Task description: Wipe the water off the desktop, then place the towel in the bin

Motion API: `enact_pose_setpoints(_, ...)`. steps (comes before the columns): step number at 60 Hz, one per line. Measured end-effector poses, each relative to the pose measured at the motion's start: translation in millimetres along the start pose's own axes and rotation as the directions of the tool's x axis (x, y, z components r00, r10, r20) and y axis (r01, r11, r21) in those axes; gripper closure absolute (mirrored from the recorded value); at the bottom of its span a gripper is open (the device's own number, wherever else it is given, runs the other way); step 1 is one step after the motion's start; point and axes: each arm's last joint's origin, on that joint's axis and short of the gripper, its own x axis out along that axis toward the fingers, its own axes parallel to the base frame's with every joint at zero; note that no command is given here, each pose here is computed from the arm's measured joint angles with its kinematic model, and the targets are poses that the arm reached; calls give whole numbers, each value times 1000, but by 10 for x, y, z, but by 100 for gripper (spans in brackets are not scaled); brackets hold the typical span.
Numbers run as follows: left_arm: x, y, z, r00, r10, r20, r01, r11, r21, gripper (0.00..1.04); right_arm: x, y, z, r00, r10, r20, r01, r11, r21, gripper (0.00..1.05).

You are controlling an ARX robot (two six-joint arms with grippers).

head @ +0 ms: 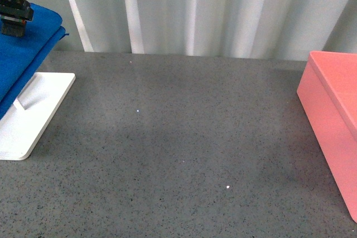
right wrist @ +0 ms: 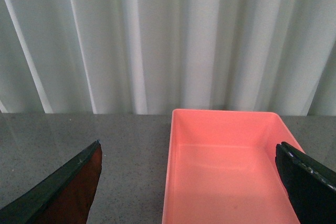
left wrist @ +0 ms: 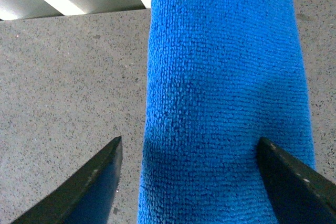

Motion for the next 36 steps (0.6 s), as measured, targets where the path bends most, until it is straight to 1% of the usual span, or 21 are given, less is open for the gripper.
enact_pose_setpoints(1,1,-1,-4,1000,1,-2,-1,1000,-4,32,0,0,-1,1000,0,0,0,1000,0,7)
enact_pose_setpoints(10,15,-5,-51,1000,-6,-14,6,1000,-6,56,0,0,0,1000,0,0,0,1000,0,7)
enact_pose_setpoints(13,23,-14,-83,1000,-12,-21,12,1000,-5,66,0,0,0,1000,0,0,0,1000,0,7)
enact_pose_setpoints(26,-33,-16,-125,1000,-18,-22,17,1000,-16,98,0,0,0,1000,0,0,0,1000,0,7)
enact_pose_setpoints(28,-47,-16,-130,1000,-20,-22,20,1000,-20,100,0,0,0,1000,0,0,0,1000,0,7)
enact_pose_setpoints(36,-147,-12,-143,998,-56,-8,56,998,-41,100,0,0,0,1000,0,0,0,1000,0,7)
